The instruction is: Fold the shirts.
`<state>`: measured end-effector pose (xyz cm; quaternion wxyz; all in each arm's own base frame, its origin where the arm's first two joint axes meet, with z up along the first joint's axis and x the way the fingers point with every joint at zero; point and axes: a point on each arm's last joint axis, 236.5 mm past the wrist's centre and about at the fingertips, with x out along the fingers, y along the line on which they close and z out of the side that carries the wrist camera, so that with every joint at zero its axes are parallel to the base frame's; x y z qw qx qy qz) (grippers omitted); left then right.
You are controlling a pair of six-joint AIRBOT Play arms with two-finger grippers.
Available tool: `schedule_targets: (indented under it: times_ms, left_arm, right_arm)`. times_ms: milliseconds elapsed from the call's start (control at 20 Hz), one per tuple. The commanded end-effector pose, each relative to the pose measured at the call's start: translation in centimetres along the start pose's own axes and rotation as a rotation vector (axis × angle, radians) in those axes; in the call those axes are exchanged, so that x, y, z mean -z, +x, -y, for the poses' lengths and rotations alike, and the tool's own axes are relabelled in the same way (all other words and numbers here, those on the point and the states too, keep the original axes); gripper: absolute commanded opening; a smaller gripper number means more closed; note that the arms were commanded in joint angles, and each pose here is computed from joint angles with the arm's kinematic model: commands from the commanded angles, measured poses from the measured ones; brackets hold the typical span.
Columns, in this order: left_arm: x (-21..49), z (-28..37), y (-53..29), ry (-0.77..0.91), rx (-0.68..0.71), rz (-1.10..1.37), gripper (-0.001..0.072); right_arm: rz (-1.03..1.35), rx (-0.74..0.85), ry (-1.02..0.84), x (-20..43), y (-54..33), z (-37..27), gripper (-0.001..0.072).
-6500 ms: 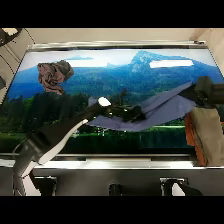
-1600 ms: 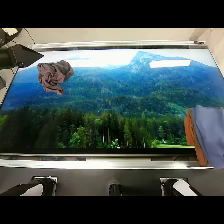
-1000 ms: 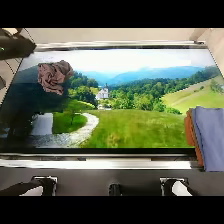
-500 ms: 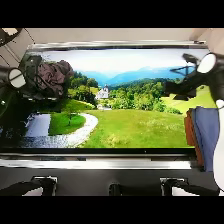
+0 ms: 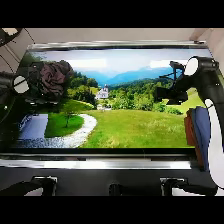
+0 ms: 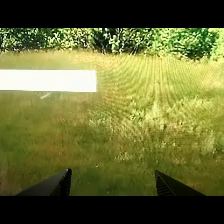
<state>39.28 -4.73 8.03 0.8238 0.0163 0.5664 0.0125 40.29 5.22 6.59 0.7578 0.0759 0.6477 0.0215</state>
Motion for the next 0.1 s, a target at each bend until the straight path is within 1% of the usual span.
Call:
schedule_targets:
  times_ms: [0,50]
  left_arm:
    - [0.02,0.00,0.03,0.000,0.000,0.001,0.0698]
    - [0.02,0.00,0.03,0.000,0.000,0.001,0.0698]
  right_arm:
    - [-0.004,-0.001,-0.001,0.10,0.04,-0.12,0.0622]
    - [-0.005,0.000,-0.001,0.11,0.04,-0.11,0.0622]
